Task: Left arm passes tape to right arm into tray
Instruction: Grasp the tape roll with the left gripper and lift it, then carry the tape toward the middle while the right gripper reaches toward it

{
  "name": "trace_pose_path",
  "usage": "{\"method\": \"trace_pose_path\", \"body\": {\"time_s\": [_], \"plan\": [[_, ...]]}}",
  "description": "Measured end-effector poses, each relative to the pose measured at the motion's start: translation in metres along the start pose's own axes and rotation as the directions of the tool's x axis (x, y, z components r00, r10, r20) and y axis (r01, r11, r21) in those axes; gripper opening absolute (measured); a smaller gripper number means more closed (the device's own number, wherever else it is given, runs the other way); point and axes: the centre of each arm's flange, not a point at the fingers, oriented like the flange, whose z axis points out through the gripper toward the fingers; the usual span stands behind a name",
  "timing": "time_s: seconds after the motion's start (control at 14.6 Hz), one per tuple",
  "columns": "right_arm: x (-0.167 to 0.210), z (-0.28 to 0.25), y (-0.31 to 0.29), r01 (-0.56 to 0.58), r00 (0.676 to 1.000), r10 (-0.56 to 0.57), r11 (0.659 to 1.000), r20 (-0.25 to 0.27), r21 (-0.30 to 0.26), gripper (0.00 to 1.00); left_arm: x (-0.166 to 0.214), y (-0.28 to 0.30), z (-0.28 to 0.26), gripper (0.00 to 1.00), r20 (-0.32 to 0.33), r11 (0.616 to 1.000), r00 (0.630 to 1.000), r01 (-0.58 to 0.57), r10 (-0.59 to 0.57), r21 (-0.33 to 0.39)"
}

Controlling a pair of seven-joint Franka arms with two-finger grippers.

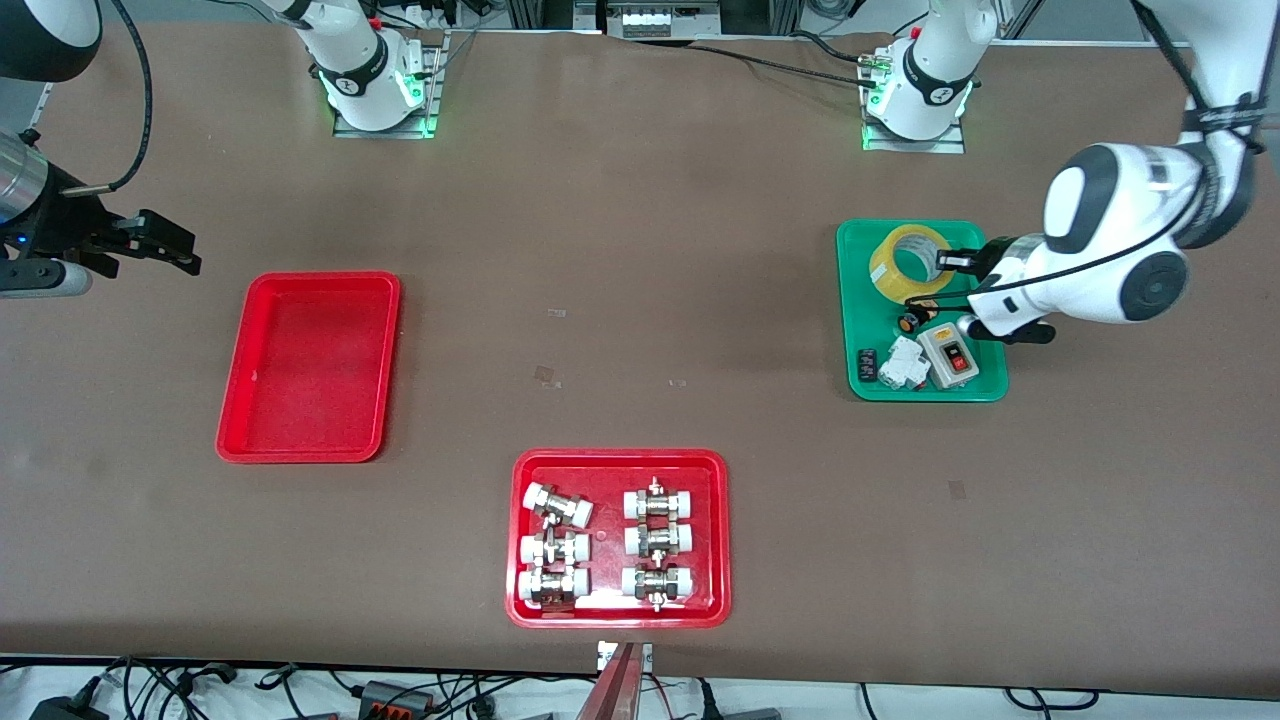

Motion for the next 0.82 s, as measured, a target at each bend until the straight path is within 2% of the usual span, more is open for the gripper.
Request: {"method": "trace_pose_path", "body": {"time_s": [0.14,0.27,0.48,0.62,0.75,0.82], "plan": [[0.003,0.008,-0.001,0.0,1.0,0.0,1.0,0.018,0.01,1.0,-0.009,0.032,-0.033,0.21,0.007,0.999,0.999,-0.051,0.051,-0.005],[0.007,0.022,-0.003,-0.004,0.999,0.002,0.999,0.047,0.033,1.0,-0.022,0.077,-0.062,0.21,0.015,0.994,0.996,-0.084,0.085,-0.064],[0.014,0.056,-0.011,-0.015,0.989,0.001,0.996,0.147,0.093,1.0,-0.044,0.142,-0.109,0.21,-0.008,0.961,0.992,-0.126,0.128,-0.244],[0.018,0.068,-0.015,-0.021,0.985,-0.001,0.992,0.174,0.124,1.0,-0.058,0.179,-0.136,0.21,-0.002,0.916,0.993,-0.109,0.117,-0.385],[0.02,0.069,-0.025,-0.011,0.983,-0.016,0.989,0.181,0.149,1.0,-0.069,0.227,-0.146,0.21,0.022,0.888,0.997,-0.055,0.073,-0.456],[0.021,0.07,-0.038,-0.002,0.983,-0.031,0.983,0.181,0.184,1.0,-0.072,0.253,-0.149,0.21,0.014,0.873,0.999,-0.033,0.046,-0.486]]}}
